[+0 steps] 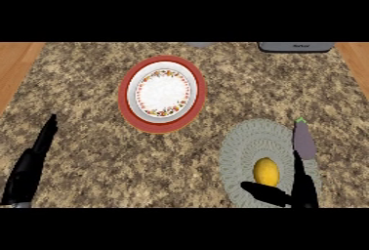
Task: Pick the lemon from the placemat and place it in the plate
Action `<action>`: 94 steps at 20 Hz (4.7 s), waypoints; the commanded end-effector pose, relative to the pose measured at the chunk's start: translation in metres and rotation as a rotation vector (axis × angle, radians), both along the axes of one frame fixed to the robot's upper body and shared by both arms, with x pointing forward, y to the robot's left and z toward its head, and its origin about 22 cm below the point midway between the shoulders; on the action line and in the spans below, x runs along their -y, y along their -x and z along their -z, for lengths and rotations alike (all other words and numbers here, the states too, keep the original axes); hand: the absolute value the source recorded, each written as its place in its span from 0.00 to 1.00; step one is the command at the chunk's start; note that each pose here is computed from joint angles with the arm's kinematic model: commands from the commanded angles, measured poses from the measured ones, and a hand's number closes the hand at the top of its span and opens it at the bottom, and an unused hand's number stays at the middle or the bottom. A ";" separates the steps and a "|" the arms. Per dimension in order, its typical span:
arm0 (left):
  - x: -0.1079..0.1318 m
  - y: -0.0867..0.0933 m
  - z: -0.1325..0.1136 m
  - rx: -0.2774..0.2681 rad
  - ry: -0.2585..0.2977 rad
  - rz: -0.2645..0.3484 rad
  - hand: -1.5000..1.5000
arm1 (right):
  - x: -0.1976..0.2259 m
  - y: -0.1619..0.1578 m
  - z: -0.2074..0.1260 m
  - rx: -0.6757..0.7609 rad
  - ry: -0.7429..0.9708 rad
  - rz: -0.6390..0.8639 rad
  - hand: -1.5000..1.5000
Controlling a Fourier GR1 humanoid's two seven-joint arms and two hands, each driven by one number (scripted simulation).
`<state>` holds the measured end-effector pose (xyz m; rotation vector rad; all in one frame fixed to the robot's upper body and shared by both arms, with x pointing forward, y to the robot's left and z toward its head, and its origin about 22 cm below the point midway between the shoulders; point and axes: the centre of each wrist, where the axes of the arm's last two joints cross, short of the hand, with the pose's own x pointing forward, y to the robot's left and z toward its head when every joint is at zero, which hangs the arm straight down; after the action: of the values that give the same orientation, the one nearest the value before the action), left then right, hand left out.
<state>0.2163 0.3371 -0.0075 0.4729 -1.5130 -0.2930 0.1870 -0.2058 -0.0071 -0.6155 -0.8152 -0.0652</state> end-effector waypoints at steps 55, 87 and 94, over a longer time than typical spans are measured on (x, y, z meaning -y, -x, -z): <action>0.012 -0.007 -0.001 0.000 0.001 0.067 0.50 | -0.045 -0.283 -0.197 1.002 0.361 -1.498 1.00; 0.026 -0.034 -0.020 0.025 0.009 0.133 0.50 | -0.147 -0.252 -0.095 0.687 0.076 -1.359 0.00; 0.014 -0.027 -0.011 0.037 -0.009 0.075 0.50 | -0.137 -0.263 -0.111 0.769 -0.103 -1.107 0.00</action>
<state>0.2431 0.3160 0.0029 0.4151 -1.5646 -0.3592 0.4456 -0.0624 0.0982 0.0459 -1.7848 0.8619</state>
